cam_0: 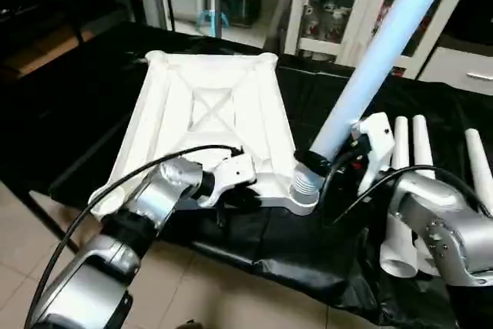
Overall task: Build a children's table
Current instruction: Insert table leg to table base
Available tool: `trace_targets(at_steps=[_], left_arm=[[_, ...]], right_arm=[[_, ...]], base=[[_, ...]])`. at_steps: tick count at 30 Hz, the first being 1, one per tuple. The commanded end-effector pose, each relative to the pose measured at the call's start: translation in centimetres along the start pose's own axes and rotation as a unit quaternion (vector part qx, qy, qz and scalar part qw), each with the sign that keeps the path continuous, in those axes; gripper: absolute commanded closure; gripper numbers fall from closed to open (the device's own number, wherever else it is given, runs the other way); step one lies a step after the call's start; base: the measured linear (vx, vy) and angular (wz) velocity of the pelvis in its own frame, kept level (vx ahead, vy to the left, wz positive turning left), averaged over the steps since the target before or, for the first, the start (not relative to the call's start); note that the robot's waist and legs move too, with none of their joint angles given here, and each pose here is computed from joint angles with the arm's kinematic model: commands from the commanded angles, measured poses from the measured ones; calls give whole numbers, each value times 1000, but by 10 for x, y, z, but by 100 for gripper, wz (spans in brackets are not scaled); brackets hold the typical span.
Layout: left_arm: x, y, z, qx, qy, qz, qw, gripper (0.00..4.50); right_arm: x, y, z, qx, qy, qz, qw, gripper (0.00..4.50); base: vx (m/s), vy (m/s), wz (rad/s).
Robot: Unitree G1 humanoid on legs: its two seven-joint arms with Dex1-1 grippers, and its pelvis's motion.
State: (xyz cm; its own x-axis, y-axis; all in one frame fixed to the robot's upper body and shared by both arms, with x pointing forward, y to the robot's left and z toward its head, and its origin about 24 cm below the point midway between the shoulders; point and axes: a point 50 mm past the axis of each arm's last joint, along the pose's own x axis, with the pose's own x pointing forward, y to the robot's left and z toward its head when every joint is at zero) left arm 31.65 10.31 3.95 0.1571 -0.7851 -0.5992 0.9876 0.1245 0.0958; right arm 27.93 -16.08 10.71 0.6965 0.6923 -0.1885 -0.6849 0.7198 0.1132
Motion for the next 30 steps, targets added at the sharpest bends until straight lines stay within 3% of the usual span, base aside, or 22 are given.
trace_targets(at_steps=[1, 11, 30], left_arm=[[9, -21, -25, -55, 8, -33, 998, 442], [5, -30, -29, -44, 28, -59, 997, 450], [3, -32, -27, -32, 37, -77, 996, 450]], right_arm=[[0, -2, 0, -3, 9, 7, 1000, 264], [0, -2, -7, 8, 67, 55, 996, 264], [17, -3, -12, -7, 111, 95, 989, 264]], base=[[0, 0, 0], [0, 0, 0], [0, 0, 0]])
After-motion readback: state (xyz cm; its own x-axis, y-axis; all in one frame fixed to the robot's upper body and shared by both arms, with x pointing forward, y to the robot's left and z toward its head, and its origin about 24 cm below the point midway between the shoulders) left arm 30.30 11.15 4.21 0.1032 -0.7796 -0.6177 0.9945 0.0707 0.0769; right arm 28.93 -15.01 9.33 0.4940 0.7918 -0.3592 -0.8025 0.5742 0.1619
